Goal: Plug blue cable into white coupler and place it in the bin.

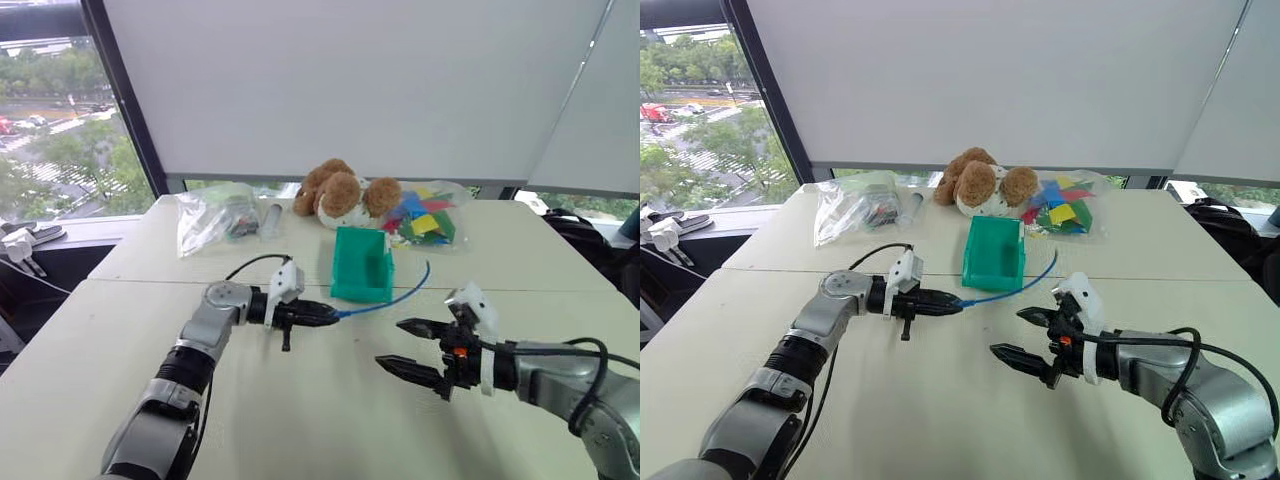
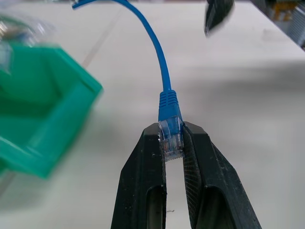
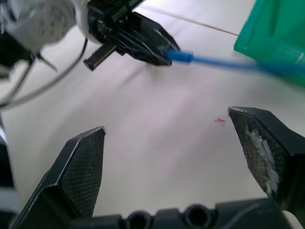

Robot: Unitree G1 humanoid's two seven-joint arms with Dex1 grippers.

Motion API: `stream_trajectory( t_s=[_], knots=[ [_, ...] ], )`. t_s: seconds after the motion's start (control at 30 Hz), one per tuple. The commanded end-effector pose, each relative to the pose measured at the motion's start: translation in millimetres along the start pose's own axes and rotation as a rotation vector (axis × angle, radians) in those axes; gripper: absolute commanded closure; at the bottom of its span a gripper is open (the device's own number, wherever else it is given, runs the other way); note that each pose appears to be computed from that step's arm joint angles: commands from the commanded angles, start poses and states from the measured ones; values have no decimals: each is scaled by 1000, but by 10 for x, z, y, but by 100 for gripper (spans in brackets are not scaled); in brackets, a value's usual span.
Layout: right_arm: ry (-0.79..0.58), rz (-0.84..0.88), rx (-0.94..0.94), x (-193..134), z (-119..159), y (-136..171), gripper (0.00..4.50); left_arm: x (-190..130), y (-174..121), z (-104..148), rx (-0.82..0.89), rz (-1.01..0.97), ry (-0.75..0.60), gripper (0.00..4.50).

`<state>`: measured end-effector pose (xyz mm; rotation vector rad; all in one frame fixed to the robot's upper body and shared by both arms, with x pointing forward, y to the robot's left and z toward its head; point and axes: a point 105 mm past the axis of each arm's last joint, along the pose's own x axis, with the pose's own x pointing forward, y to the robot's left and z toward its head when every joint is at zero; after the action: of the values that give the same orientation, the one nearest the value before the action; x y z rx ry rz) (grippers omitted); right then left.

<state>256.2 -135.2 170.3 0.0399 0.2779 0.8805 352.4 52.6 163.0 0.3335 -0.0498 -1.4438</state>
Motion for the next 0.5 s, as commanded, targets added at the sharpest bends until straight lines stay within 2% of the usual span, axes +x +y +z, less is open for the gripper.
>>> stream_trajectory(
  t_s=[0.03, 0.13, 0.3, 0.5],
  knots=[
    [-51, -59, 123, 85, -2, -52, 0, -9, 15, 126, 36, 45, -60, 445],
    [-115, -85, 259, 239, 22, -80, 0, 9, 15, 150, 37, 75, -88, 445],
    [-281, -131, 500, 440, 222, -206, 0, 40, 9, 186, 61, 95, -98, 445],
    [-319, -127, 657, 596, 286, -210, 0, 62, 18, 223, 81, 104, -103, 445]
  ],
)
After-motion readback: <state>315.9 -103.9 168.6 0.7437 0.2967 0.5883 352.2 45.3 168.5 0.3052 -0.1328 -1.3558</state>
